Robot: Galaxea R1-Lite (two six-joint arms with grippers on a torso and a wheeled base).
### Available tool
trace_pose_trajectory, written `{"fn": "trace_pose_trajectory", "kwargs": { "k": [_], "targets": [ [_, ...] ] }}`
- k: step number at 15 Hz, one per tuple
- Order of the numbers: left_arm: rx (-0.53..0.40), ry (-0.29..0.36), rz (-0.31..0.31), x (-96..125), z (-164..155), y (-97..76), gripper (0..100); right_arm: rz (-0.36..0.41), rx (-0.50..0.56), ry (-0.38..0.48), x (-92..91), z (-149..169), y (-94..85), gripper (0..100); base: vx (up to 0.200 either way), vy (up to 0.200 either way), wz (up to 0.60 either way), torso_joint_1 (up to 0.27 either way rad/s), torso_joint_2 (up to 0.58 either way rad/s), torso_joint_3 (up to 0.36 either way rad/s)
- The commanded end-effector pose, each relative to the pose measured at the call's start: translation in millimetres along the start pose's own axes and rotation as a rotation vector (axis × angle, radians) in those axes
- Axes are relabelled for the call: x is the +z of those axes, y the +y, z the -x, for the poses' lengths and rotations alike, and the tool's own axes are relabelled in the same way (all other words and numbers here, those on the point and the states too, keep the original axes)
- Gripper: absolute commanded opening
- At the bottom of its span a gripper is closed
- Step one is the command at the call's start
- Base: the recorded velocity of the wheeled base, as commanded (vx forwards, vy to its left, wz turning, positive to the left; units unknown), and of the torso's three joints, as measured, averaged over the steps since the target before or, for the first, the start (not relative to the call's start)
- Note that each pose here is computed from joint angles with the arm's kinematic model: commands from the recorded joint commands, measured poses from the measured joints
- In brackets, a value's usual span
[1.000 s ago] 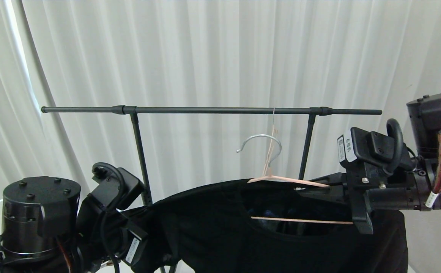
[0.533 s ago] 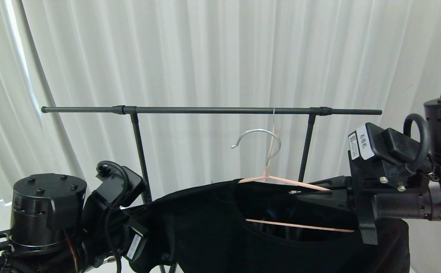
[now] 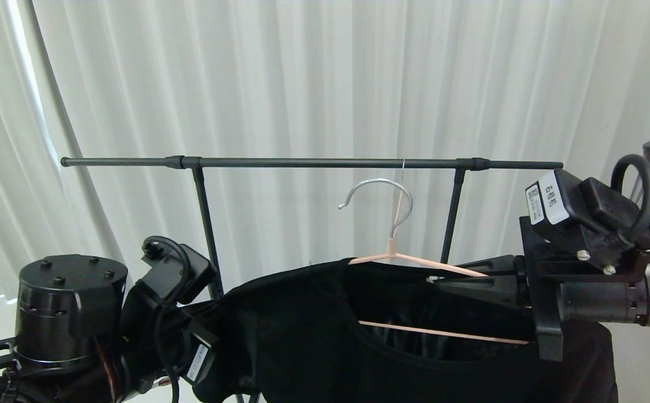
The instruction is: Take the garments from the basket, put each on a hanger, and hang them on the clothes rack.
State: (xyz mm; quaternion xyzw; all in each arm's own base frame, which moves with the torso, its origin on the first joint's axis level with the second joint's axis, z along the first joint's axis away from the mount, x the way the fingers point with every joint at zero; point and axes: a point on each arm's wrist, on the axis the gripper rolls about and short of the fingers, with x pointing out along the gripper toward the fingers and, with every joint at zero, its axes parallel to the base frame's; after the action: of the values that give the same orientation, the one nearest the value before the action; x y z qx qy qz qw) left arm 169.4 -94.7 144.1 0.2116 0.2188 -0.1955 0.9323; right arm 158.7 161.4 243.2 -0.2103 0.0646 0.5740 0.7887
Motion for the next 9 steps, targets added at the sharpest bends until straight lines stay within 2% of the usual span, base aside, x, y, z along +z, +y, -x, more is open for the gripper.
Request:
{"fn": "trace_pose_trajectory", "kwargs": {
  "k": [1, 4, 7, 9],
  "targets": [
    [-0.002, -0.005, 0.002, 0.9, 0.4, 0.0, 100, 0.0, 0.0, 0.0, 0.1, 0.0, 0.1, 0, 0.0, 0.0, 0.0, 0.0, 0.0, 0.0],
    [0.001, -0.026, 0.015, 3.9, 3.8, 1.4, 100, -0.001, 0.0, 0.003, -0.6, -0.5, 0.1, 0, 0.0, 0.0, 0.0, 0.0, 0.0, 0.0],
    [0.018, -0.092, 0.078, 8.1, 19.9, 5.7, 100, -0.024, -0.036, 0.025, -7.2, 2.4, -7.2, 0, 0.0, 0.0, 0.0, 0.0, 0.0, 0.0],
    [0.061, -0.16, 0.106, 7.9, 40.1, 14.4, 100, -0.121, -0.073, 0.029, -10.3, 6.2, -12.7, 0, 0.0, 0.0, 0.0, 0.0, 0.0, 0.0]
  ]
}}
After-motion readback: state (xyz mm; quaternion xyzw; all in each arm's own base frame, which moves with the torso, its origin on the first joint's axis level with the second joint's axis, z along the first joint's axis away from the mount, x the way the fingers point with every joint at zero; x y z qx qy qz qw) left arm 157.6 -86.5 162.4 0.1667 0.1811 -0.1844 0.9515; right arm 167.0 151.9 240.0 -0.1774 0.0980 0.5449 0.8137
